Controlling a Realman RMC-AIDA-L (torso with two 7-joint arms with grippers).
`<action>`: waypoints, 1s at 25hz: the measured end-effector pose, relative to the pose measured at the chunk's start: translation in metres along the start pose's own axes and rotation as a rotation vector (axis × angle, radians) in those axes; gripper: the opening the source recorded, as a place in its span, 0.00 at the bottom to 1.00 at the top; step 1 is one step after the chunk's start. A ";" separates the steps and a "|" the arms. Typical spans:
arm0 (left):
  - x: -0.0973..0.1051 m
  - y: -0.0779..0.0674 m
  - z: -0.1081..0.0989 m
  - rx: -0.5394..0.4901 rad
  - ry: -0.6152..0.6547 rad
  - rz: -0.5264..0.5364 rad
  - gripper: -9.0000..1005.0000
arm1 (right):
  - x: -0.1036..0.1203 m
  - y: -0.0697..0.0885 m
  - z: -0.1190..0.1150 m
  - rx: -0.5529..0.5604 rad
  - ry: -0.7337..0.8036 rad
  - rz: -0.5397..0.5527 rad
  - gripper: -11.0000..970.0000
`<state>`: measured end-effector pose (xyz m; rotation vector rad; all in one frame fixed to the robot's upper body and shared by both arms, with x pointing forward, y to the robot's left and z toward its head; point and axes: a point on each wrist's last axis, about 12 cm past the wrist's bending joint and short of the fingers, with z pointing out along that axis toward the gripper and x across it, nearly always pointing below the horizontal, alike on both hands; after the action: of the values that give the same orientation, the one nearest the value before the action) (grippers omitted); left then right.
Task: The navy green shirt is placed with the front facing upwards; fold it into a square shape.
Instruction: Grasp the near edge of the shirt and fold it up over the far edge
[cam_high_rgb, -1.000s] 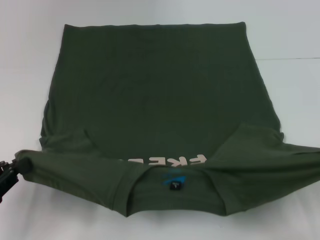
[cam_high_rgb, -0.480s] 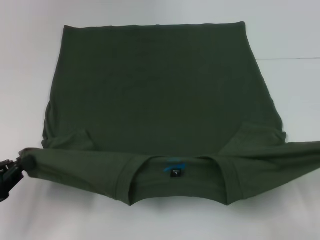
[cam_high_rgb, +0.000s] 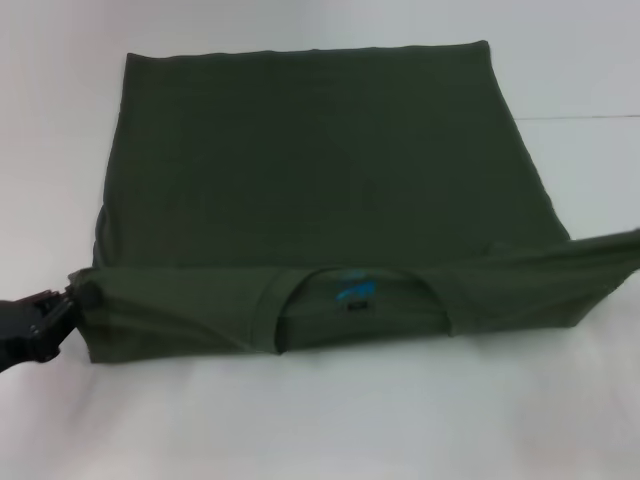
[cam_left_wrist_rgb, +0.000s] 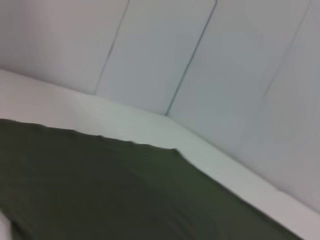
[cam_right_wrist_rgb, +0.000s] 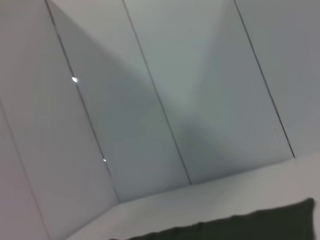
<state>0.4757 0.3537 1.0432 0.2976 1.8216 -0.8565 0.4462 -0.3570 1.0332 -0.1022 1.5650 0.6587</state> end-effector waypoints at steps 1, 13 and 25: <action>-0.001 0.003 0.010 -0.024 0.007 0.006 0.06 | 0.000 -0.002 0.006 0.006 0.009 0.007 0.05; -0.025 0.016 0.058 -0.116 -0.023 0.092 0.06 | -0.006 -0.014 0.073 0.063 0.080 -0.008 0.05; -0.053 0.027 0.111 -0.257 -0.010 0.162 0.06 | -0.029 -0.026 0.138 0.153 0.122 -0.057 0.05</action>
<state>0.5918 0.3074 1.0580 0.2717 1.8465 -0.5042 0.5833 -0.3237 1.0570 -0.0731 1.7183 0.4941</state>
